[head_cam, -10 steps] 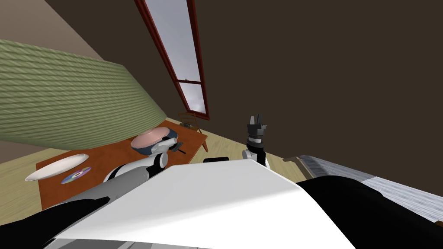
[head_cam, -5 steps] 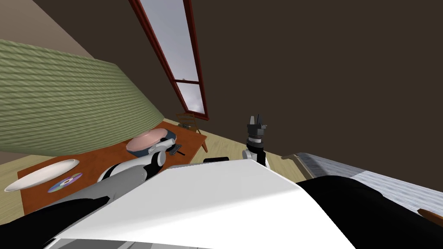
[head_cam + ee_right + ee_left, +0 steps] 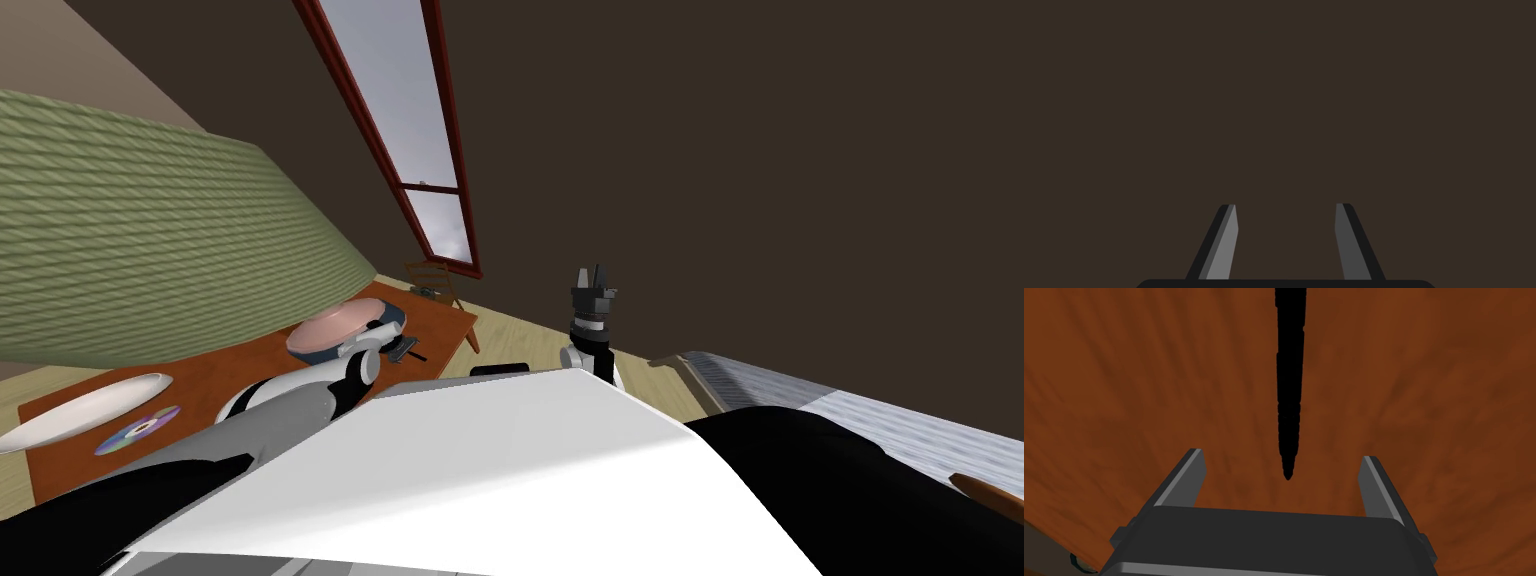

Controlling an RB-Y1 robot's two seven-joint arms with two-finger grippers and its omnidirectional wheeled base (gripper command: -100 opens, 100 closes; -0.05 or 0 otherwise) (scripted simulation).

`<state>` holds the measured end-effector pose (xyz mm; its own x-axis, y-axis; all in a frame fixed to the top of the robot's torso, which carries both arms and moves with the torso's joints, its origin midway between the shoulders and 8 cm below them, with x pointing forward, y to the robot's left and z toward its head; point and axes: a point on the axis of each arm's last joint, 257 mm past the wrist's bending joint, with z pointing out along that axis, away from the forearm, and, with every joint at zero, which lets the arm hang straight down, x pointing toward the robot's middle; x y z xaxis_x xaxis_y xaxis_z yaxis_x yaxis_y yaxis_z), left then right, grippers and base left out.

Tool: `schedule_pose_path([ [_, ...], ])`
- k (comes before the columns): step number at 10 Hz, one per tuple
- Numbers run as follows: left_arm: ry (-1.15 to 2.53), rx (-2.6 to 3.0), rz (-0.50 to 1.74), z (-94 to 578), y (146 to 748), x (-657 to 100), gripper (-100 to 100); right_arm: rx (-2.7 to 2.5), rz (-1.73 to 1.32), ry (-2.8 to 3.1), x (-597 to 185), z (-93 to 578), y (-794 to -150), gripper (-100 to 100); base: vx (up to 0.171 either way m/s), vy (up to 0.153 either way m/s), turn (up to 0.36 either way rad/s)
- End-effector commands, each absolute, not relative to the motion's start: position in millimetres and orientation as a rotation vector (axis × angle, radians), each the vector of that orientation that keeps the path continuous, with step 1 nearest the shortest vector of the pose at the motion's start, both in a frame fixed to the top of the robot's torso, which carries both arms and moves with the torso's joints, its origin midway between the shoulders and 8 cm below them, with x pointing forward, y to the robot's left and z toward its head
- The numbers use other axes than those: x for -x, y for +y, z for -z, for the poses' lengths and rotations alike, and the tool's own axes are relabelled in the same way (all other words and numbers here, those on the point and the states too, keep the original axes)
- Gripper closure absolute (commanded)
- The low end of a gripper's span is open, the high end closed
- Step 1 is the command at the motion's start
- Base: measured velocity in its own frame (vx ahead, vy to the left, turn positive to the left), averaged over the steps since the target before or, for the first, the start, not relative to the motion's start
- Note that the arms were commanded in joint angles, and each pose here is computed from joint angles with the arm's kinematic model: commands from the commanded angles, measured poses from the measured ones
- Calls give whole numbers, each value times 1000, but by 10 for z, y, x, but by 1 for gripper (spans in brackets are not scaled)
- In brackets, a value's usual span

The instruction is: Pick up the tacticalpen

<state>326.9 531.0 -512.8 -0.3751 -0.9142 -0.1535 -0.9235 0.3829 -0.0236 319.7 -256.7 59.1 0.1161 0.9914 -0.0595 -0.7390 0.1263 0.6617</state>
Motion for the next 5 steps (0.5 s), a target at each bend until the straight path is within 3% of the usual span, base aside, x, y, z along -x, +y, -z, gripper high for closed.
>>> schedule_pose_path([
  [1,2492,1668,-99,5128,5310,-3269,0,-547,-1364,570,-3197,-591,-2567,0,0,0,0],
  [2,2521,1624,-92,5166,5276,-3239,-100,-547,-1364,570,-3197,-591,-2567,0,80,-1,192],
  [3,2547,1600,-85,5223,5231,-3171,-100,-547,-1363,570,-3197,-591,-2568,0,149,-20,345],
  [5,2586,1554,-80,5278,5187,-3096,-100,-547,-1363,570,-3197,-591,-2567,0,154,-42,154],
])
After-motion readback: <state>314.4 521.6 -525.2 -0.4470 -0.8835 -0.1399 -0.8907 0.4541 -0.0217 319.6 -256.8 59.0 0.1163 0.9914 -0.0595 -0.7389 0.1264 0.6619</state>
